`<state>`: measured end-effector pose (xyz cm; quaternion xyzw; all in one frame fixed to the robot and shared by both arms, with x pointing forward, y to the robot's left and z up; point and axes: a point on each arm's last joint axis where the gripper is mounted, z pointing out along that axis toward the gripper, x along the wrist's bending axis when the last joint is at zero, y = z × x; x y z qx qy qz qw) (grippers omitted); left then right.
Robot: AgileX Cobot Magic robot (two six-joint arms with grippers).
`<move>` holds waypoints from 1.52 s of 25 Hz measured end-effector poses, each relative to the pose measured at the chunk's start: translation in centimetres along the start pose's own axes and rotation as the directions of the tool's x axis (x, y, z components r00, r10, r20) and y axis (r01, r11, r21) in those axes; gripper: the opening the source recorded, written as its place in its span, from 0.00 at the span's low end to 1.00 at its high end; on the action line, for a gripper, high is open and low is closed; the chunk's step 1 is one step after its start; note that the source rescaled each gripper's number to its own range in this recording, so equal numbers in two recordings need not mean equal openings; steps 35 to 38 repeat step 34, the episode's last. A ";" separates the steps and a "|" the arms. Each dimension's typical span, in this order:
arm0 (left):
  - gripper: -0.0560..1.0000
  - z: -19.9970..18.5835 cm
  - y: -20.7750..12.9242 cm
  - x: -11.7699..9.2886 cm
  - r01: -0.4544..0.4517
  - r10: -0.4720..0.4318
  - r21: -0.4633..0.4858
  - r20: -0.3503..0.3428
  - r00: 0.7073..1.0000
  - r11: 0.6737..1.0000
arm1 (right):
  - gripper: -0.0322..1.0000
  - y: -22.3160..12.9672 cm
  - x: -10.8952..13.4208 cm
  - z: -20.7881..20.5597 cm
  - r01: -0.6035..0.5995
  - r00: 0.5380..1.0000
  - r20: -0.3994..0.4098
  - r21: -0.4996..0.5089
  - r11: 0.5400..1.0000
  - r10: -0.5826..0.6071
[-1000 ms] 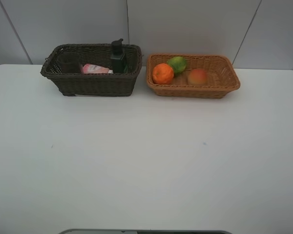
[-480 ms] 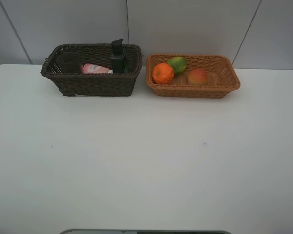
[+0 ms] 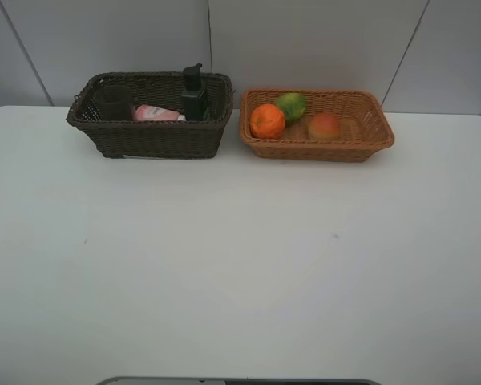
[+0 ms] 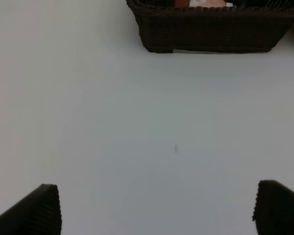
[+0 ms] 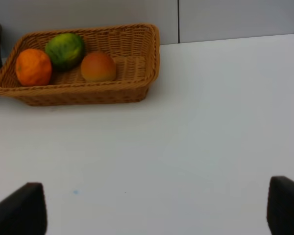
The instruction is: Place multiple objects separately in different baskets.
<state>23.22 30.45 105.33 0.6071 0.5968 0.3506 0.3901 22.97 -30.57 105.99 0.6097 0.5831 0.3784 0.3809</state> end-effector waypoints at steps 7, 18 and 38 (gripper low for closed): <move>1.00 0.0 0.0 0.0 0.011 -0.011 -0.001 -0.022 1.000 1.000 | 1.00 0.0 0.0 0.0 0.000 1.000 0.000 0.000 1.000 0.000; 1.00 0.0 0.0 0.0 0.011 -0.011 -0.002 -0.022 1.000 1.000 | 1.00 0.0 0.0 0.0 0.000 1.000 0.000 0.000 1.000 0.000; 1.00 0.0 0.0 0.0 0.011 -0.011 -0.003 -0.022 1.000 1.000 | 1.00 0.0 0.0 0.0 0.000 1.000 0.000 0.000 1.000 0.000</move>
